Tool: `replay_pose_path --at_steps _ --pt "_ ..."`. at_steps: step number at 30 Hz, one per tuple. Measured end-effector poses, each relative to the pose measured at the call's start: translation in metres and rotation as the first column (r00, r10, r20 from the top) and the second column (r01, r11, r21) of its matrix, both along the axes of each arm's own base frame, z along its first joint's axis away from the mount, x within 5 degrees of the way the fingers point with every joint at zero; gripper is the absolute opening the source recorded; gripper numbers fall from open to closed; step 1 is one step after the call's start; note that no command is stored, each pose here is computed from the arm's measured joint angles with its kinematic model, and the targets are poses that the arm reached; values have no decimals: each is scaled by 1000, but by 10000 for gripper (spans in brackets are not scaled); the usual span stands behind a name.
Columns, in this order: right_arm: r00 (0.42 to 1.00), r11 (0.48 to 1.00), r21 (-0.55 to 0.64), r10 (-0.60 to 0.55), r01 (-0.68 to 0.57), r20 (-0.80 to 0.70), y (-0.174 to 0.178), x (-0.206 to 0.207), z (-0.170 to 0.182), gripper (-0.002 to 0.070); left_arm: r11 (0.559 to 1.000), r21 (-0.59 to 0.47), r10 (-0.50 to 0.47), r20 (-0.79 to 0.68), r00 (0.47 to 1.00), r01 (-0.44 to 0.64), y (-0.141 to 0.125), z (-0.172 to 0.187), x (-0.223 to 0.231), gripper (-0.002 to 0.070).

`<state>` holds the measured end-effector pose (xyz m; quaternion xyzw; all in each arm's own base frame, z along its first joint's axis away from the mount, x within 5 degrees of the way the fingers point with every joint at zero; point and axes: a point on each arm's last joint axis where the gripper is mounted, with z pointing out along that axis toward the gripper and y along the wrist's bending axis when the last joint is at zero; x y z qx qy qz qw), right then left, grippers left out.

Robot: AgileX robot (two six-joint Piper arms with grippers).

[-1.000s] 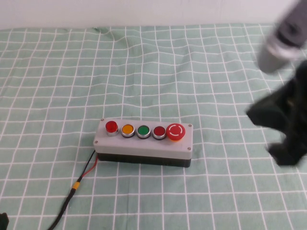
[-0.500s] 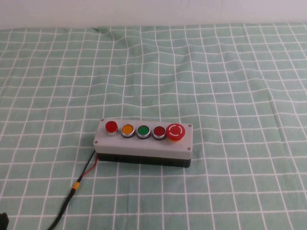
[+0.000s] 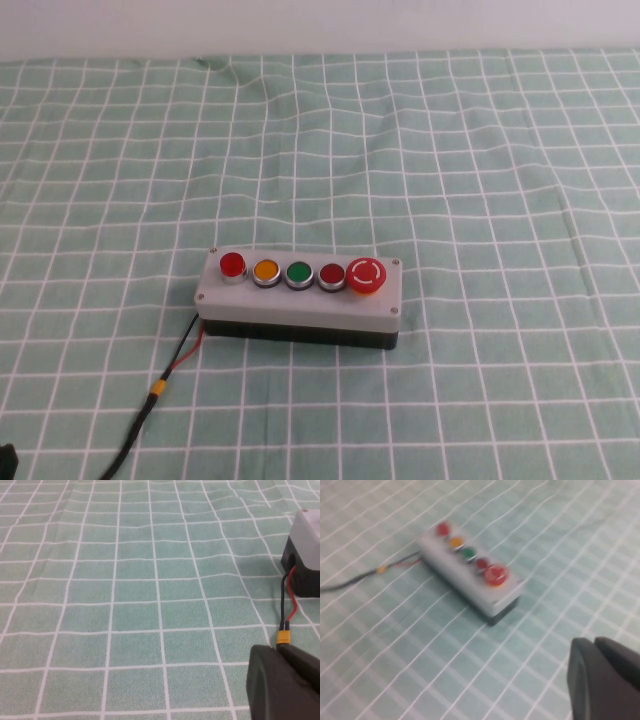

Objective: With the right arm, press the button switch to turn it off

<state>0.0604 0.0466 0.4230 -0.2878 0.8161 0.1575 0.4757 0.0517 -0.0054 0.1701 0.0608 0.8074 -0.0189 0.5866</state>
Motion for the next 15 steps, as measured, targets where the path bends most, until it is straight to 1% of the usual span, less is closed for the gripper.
replay_pose_path --at_steps 4,6,9,12,15 --pt "981 984 86 -165 156 105 -21 -12 -2 -16 1000 0 0 0 1000 0 0 0 0 -3" --pt "957 966 119 -246 229 153 -28 -16 -11 -16 1000 0 0 0 1000 0 0 0 0 -3" --pt "902 930 160 -361 330 237 -37 -21 -30 -16 1000 0 0 0 1000 0 0 0 0 -3" --pt "859 904 190 -425 384 286 -41 -25 -58 -16 1000 0 0 0 1000 0 0 0 0 -3" --pt "841 888 188 -458 419 287 -42 -23 -97 -16 1000 0 0 0 1000 0 0 0 0 -3"
